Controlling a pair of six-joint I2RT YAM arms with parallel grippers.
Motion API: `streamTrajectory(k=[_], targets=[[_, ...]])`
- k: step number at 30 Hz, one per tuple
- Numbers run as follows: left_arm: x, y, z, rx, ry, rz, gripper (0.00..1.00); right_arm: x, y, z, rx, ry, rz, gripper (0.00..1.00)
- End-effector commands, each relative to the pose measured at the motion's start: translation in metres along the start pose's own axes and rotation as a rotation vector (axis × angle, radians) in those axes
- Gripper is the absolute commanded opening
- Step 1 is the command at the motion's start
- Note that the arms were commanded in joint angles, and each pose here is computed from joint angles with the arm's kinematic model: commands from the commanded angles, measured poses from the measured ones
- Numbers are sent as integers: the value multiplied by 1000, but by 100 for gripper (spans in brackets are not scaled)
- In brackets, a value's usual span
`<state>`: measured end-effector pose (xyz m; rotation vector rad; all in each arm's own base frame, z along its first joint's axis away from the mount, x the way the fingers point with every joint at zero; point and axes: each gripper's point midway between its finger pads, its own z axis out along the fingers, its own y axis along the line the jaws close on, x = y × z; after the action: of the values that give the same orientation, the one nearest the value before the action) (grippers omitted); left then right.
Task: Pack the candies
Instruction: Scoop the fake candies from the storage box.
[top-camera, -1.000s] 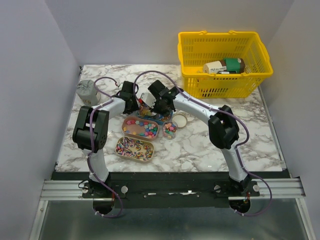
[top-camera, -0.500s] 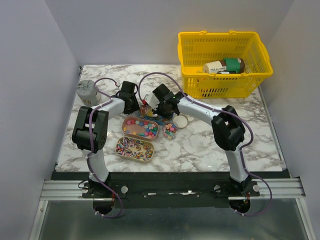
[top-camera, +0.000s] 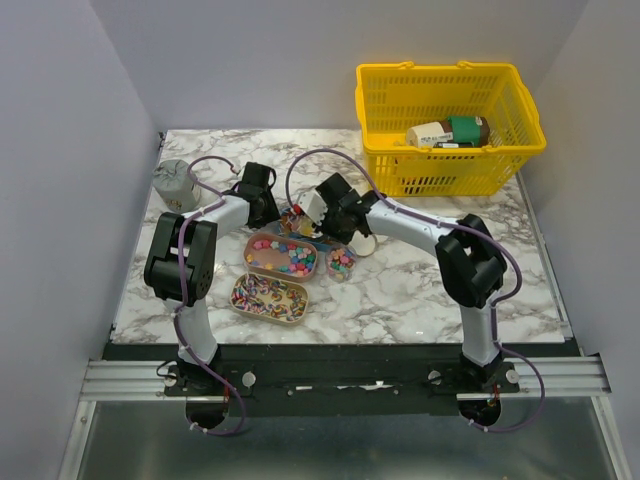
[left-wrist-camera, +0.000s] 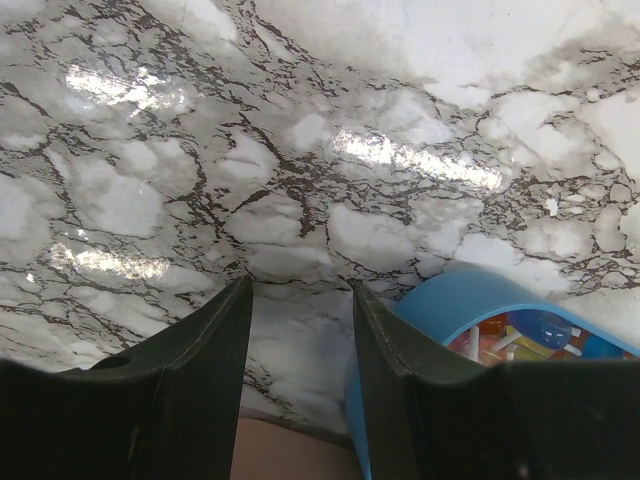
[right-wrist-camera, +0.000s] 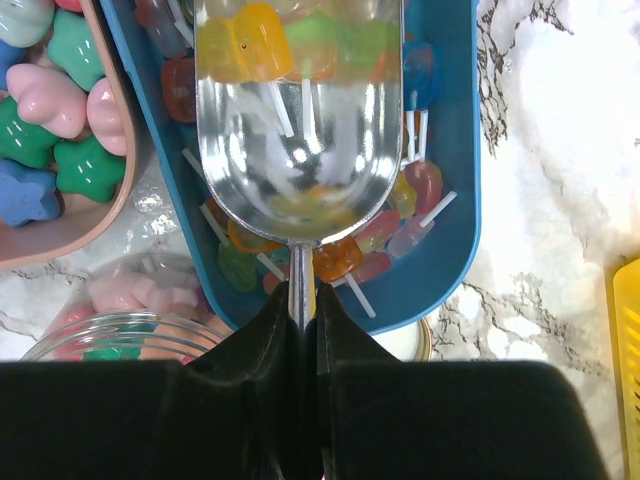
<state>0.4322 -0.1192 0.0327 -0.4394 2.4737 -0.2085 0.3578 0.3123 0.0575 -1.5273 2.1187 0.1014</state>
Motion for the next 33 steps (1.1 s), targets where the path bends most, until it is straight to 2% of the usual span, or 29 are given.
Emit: streamTrajectory(k=[1, 16, 28, 33], targets=[[5, -2, -7, 23, 19, -13, 51, -18, -2, -9, -12, -111, 23, 1], [1, 4, -8, 14, 12, -19, 51, -29, -15, -32, 31, -254, 54, 1], [1, 7, -8, 5, 10, -17, 51, -16, -11, -51, 35, -275, 60, 1], [0, 6, -10, 7, 6, -18, 51, -12, -10, -73, 60, -301, 62, 1]])
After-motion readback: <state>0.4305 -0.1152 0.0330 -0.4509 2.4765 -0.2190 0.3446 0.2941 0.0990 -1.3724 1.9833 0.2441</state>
